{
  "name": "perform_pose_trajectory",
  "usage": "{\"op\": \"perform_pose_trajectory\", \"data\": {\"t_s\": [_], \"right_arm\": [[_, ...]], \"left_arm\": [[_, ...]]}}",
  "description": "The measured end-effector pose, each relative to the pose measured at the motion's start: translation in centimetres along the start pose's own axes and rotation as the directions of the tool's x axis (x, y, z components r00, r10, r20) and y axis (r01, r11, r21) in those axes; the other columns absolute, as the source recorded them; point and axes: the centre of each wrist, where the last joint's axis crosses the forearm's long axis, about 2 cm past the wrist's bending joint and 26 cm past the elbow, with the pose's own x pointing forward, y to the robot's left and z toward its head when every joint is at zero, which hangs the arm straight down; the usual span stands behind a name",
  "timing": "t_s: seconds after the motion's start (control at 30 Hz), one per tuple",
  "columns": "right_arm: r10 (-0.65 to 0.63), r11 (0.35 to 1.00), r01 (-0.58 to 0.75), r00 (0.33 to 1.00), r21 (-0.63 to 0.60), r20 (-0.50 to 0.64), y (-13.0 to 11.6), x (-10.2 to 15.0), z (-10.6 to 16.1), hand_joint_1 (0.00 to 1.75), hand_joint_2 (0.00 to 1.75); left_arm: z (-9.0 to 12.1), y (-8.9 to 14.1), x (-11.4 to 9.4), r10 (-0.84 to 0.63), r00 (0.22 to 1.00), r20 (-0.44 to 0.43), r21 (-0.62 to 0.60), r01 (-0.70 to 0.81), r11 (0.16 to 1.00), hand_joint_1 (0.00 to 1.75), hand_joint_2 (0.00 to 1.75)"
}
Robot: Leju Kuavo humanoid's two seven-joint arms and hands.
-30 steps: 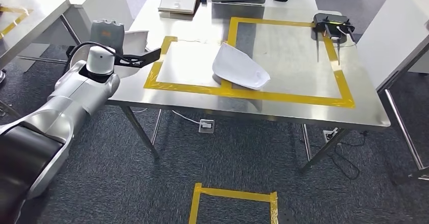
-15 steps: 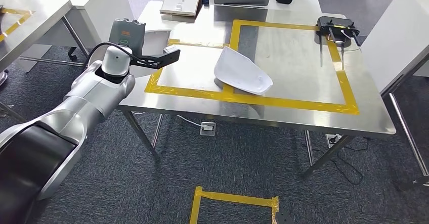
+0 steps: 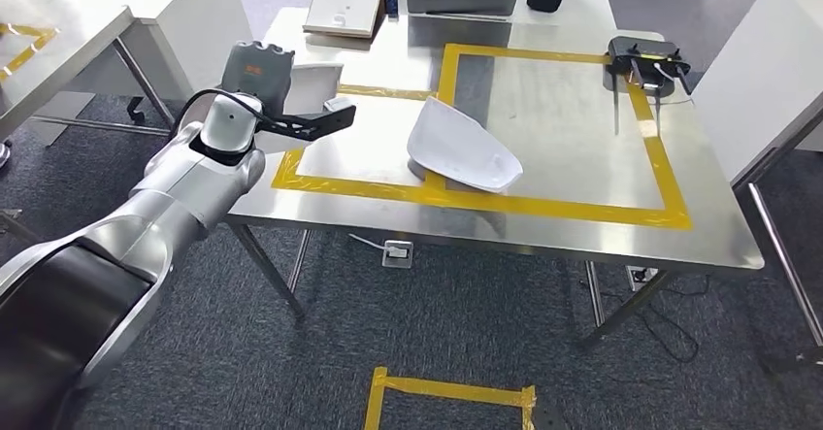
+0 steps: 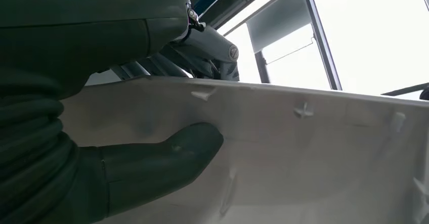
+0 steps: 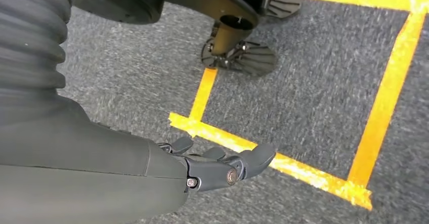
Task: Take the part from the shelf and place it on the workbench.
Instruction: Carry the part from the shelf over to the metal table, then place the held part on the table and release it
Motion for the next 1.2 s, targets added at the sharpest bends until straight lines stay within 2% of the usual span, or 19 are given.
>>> {"op": "perform_pose_trajectory", "data": {"t_s": [0.3, 1.2], "right_arm": [[0.004, 1.0, -0.004, 1.0, 0.0, 0.0, 0.0, 0.3, -0.1, 0.0, 1.75], [-0.004, 1.0, 0.004, 1.0, -0.009, 0.003, -0.1, -0.3, 0.1, 0.0, 1.75]], "left_arm": [[0.1, -0.1, 1.4, 0.008, 0.999, 0.044, 0.008, -0.008, 1.0, 1.75, 1.75], [0.4, -0.3, 3.5, 0.03, 0.994, 0.11, 0.005, -0.031, 1.0, 1.75, 1.75]]}}
